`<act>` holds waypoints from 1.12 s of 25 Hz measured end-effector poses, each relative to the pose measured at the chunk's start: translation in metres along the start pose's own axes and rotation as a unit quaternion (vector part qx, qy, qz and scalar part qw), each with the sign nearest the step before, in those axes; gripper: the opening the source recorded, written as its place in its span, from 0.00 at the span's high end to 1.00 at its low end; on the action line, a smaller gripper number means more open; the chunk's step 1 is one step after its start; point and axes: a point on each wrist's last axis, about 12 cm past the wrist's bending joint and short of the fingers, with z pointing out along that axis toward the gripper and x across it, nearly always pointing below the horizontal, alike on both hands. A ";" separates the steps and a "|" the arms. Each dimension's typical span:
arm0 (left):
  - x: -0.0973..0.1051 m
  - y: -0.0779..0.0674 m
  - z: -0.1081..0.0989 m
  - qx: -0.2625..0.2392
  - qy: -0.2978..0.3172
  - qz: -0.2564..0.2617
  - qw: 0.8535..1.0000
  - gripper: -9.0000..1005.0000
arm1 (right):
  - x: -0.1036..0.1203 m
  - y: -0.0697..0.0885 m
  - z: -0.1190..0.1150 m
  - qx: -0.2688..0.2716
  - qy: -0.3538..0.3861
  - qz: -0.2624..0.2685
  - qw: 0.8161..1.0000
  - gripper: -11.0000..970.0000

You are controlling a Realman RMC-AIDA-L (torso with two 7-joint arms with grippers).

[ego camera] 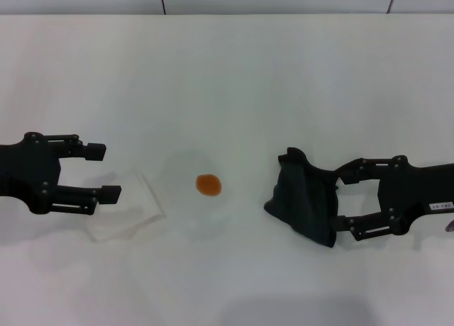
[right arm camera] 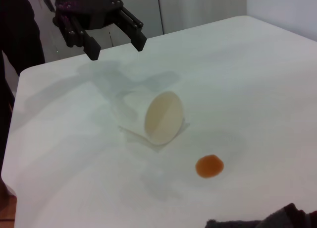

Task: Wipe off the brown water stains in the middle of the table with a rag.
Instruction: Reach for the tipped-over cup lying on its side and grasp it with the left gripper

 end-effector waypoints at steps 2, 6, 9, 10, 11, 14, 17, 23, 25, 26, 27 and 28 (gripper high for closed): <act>0.000 0.000 0.000 0.000 0.000 0.000 1.000 0.17 | 0.001 0.000 0.000 0.000 0.000 0.001 1.000 0.13; 0.000 0.000 0.000 0.000 0.000 -0.001 1.000 0.17 | 0.002 0.000 0.000 -0.001 0.000 0.004 1.000 0.13; 0.000 0.000 0.001 0.001 0.000 -0.001 1.000 0.17 | 0.002 0.000 0.000 -0.001 0.001 0.004 1.000 0.13; 0.000 0.000 0.001 0.001 0.000 -0.001 1.000 0.17 | 0.002 0.000 0.000 -0.001 0.001 0.004 1.000 0.13; 0.000 0.000 0.001 0.001 0.000 -0.001 1.000 0.17 | 0.002 0.000 0.000 -0.001 0.001 0.004 1.000 0.13; 0.000 0.000 0.001 0.001 0.000 -0.002 1.000 0.17 | 0.002 0.000 0.001 -0.001 0.001 0.005 1.000 0.13; 0.000 0.000 0.000 0.000 -0.001 -0.007 1.000 0.17 | 0.002 0.000 0.000 -0.001 -0.002 0.006 1.000 0.13; 0.000 0.005 -0.011 -0.018 0.003 -0.018 1.000 0.17 | 0.002 0.001 0.001 -0.004 -0.011 0.012 1.000 0.13; -0.003 0.009 -0.017 -0.025 0.013 -0.023 0.999 0.17 | 0.002 0.001 0.002 -0.006 -0.016 0.017 1.000 0.13; -0.004 0.010 -0.019 -0.026 0.018 -0.024 0.999 0.17 | 0.002 0.002 0.002 -0.007 -0.018 0.018 1.000 0.13; -0.007 0.012 -0.020 -0.026 0.027 -0.026 0.999 0.17 | 0.003 0.002 0.003 -0.007 -0.020 0.020 1.000 0.13; -0.010 0.014 -0.020 -0.024 0.038 -0.027 0.999 0.17 | 0.003 0.002 0.003 -0.008 -0.021 0.022 1.000 0.13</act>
